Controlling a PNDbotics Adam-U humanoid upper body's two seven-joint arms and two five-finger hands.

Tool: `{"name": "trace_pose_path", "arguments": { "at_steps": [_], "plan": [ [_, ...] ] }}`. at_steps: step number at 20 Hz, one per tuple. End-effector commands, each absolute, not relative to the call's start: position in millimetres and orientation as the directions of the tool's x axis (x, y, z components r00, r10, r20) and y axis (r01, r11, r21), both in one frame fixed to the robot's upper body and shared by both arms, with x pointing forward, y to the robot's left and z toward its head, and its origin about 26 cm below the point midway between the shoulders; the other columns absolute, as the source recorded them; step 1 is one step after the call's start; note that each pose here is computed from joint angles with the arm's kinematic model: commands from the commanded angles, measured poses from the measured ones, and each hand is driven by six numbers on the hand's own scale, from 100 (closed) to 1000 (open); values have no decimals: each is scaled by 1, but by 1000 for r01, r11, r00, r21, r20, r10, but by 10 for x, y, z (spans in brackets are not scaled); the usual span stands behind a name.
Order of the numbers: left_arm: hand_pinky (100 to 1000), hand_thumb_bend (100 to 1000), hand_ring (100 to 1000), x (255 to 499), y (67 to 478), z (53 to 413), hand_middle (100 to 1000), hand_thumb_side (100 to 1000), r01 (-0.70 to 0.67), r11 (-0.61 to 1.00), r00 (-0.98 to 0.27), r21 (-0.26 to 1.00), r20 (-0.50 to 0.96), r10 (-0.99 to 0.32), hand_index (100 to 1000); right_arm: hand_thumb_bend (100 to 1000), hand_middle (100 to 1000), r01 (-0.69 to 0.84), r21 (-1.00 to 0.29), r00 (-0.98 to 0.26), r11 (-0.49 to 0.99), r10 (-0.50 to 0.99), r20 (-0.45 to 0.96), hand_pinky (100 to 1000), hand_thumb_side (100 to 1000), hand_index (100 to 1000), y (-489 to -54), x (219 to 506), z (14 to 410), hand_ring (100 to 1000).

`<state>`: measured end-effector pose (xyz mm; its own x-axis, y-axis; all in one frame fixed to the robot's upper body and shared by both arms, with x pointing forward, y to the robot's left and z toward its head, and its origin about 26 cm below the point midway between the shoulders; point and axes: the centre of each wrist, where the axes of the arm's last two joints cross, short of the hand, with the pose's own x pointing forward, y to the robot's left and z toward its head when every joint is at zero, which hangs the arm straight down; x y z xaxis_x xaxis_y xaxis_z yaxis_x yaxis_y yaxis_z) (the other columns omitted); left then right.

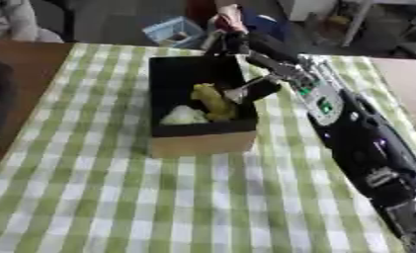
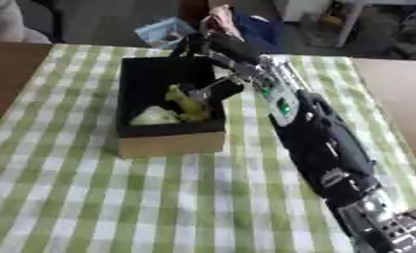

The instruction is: Pick up objects on the table and place them in the box.

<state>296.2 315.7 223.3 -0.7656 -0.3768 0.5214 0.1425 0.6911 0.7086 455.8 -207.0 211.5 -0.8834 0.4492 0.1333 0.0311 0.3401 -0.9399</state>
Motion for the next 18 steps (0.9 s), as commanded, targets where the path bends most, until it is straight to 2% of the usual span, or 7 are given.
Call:
{"name": "trace_pose_path", "arguments": {
  "at_steps": [1, 3, 5, 6, 7, 9, 18],
  "plan": [
    [608, 224, 495, 2943, 3217, 2286, 540, 389, 103, 696, -764, 710, 505, -402, 747, 149, 721, 66, -893, -905, 445, 404, 135, 750, 239, 813, -2380, 4333, 2475, 662],
    [607, 219, 495, 2936, 3241, 2265, 539, 393, 95, 707, -757, 701, 512, -405, 746, 102, 706, 48, -856, -905, 514, 384, 181, 744, 230, 802, -2565, 4154, 2531, 647],
    [606, 214, 494, 2928, 3272, 2234, 539, 398, 87, 720, -748, 688, 522, -409, 744, 100, 689, 20, -809, -897, 587, 368, 246, 739, 240, 792, -2732, 3987, 2532, 629],
    [606, 211, 494, 2924, 3289, 2216, 538, 399, 83, 726, -743, 683, 528, -411, 744, 100, 683, 7, -784, -885, 621, 369, 284, 735, 301, 787, -2815, 3913, 2516, 620],
    [605, 201, 493, 2919, 3309, 2196, 537, 405, 78, 732, -737, 677, 534, -415, 743, 100, 669, -10, -756, -874, 655, 361, 325, 731, 269, 782, -2885, 3847, 2485, 613],
    [601, 192, 490, 2903, 3355, 2152, 533, 412, 65, 745, -723, 664, 546, -424, 740, 100, 659, -37, -702, -848, 711, 350, 399, 728, 286, 776, -3028, 3730, 2407, 605],
    [591, 182, 474, 2840, 3459, 1974, 515, 441, 48, 765, -681, 643, 581, -445, 734, 100, 627, -48, -548, -743, 835, 336, 578, 718, 352, 751, -3354, 3428, 2023, 580]
  ]
}}
